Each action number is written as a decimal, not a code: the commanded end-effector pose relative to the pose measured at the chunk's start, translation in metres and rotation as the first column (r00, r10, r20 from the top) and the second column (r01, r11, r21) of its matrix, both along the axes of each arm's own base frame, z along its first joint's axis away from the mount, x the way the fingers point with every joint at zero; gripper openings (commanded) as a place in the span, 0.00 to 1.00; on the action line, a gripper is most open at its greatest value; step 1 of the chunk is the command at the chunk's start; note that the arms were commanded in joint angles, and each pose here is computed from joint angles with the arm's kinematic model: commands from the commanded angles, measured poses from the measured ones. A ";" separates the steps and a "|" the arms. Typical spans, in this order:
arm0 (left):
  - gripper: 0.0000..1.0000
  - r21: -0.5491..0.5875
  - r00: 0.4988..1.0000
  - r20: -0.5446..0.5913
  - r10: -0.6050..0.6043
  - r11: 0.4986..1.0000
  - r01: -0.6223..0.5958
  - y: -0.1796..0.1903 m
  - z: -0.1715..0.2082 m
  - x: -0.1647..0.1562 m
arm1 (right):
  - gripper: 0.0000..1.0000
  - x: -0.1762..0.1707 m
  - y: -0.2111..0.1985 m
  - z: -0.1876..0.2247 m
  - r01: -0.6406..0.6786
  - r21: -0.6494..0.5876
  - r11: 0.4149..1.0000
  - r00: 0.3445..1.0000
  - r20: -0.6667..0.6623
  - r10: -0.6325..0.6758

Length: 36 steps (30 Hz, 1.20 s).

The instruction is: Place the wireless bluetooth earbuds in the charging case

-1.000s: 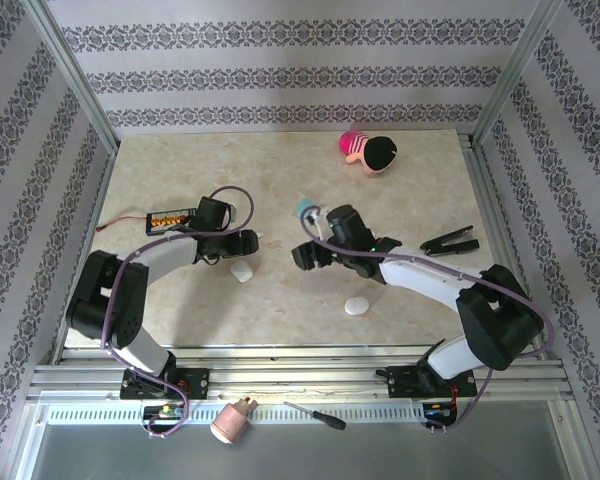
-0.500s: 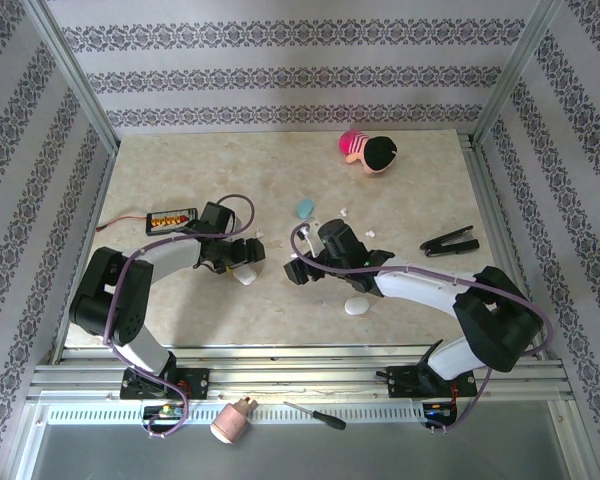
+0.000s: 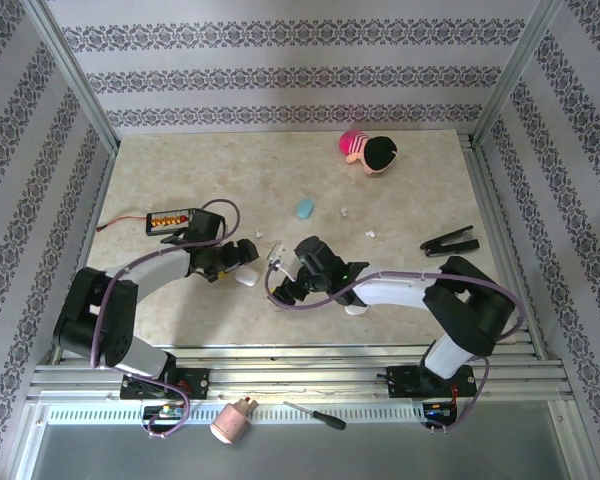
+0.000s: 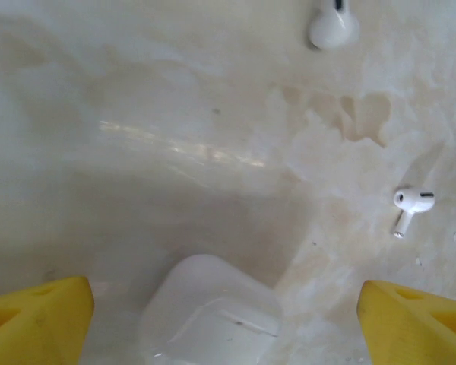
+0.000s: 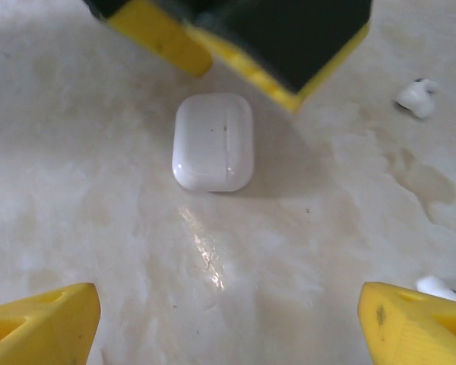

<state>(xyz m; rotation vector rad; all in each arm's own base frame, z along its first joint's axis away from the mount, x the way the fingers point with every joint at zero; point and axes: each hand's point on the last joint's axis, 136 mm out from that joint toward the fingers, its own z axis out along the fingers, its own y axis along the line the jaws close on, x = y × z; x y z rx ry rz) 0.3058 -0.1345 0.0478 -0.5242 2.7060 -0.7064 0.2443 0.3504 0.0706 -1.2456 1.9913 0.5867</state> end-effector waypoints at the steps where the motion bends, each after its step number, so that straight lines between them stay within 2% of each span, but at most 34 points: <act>1: 0.90 -0.013 0.993 0.018 0.116 0.993 -0.116 0.025 0.003 0.001 | 0.88 0.008 0.020 0.005 -0.094 -0.004 0.996 0.992 0.080 0.095; 3: 0.86 -0.017 0.989 0.037 0.144 0.990 -0.144 0.037 0.007 -0.001 | 0.88 0.010 0.029 -0.001 -0.125 -0.015 0.992 0.989 0.073 0.125; 10: 0.90 0.013 0.982 0.050 0.183 0.983 -0.184 0.063 0.015 -0.009 | 0.87 0.016 0.055 -0.016 -0.175 -0.023 0.984 0.984 0.025 0.175; 19: 0.91 0.016 0.981 0.042 0.188 0.982 -0.189 0.072 0.010 -0.007 | 0.83 0.017 0.076 -0.039 -0.202 -0.026 0.979 0.978 -0.058 0.201; 22: 0.93 0.009 0.983 0.034 0.180 0.984 -0.180 0.070 0.009 -0.004 | 0.77 0.017 0.079 -0.046 -0.208 -0.032 0.978 0.975 -0.081 0.205; 26: 0.94 0.005 0.985 0.038 0.169 0.986 -0.169 0.069 0.010 -0.002 | 0.64 0.018 0.079 -0.050 -0.205 -0.045 0.978 0.976 -0.089 0.200; 30: 0.95 0.004 0.985 0.044 0.167 0.986 -0.167 0.069 0.011 -0.002 | 0.46 0.015 0.075 -0.052 -0.228 -0.062 0.972 0.971 -0.091 0.222; 33: 0.95 0.003 0.987 0.056 0.153 0.988 -0.153 0.068 0.013 -0.001 | 0.41 0.013 0.073 -0.053 -0.237 -0.070 0.969 0.969 -0.084 0.231; 34: 0.95 0.005 0.987 0.066 0.148 0.989 -0.149 0.068 0.014 0.000 | 0.36 0.013 0.072 -0.053 -0.237 -0.073 0.969 0.969 -0.082 0.231; 36: 0.96 0.002 0.985 0.103 0.139 0.990 -0.140 0.067 0.020 0.002 | 0.35 0.014 0.070 -0.049 -0.235 -0.076 0.969 0.971 -0.067 0.230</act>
